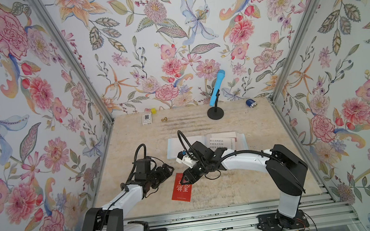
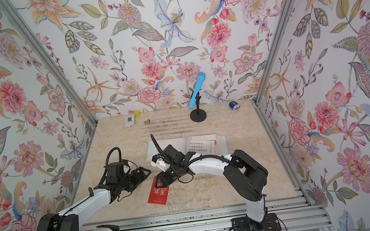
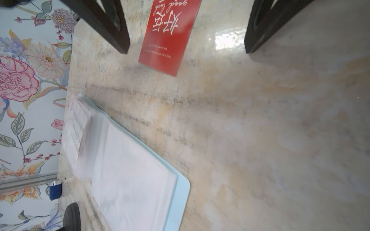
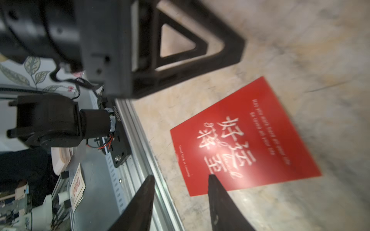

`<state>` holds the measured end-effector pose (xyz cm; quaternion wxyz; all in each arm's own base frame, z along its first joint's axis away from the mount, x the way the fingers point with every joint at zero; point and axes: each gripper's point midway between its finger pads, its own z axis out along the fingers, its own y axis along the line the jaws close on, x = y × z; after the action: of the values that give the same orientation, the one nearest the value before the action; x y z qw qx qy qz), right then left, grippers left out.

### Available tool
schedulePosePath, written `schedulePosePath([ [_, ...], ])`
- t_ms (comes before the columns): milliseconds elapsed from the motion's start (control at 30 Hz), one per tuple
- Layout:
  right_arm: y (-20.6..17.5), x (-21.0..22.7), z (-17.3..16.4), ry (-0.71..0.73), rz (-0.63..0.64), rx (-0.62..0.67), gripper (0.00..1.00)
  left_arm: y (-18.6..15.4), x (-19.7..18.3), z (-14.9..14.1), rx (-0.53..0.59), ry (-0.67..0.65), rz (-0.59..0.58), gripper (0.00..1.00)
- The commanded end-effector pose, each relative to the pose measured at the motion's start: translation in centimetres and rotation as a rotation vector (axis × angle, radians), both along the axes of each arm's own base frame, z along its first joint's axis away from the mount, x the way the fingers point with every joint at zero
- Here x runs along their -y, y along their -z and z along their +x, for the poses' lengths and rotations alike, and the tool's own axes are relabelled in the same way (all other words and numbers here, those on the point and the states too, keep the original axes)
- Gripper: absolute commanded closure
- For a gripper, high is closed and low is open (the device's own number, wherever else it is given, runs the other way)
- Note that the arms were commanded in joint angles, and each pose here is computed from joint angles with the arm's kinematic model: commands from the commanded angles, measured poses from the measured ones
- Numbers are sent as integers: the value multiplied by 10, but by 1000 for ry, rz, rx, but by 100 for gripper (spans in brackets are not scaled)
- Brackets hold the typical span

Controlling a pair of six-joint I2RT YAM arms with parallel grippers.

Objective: Place the photos into the photo albums
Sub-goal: Move the photo to the center of the board.

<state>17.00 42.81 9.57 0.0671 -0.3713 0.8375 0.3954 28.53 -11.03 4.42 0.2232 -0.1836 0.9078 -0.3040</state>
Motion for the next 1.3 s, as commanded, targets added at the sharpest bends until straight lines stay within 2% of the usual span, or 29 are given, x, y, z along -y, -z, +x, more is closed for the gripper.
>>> schedulePosePath([
  [0, 25, 0, -42, -99, -79, -58, 54, 7, -23, 7, -11, -45, 50, 6],
  [167, 47, -12, -68, -156, -128, -66, 54, -1, -37, 10, 26, -84, 77, 6],
  [433, 76, -17, -56, -125, -195, -36, 54, -6, -42, 6, 51, -115, 63, 6],
  [633, 95, -5, -11, 17, -269, 49, 54, -6, -45, 6, 56, -128, 73, 6],
  [867, 87, -19, 43, 162, -170, 37, 54, -7, -43, 4, 58, -123, 65, 6],
  [1100, 40, -19, 71, 201, -47, 30, 54, -11, -38, 2, 79, -113, 35, 12],
  [1267, 18, 12, 118, 313, -14, 48, 54, -6, -34, -5, 66, -87, 29, 15],
])
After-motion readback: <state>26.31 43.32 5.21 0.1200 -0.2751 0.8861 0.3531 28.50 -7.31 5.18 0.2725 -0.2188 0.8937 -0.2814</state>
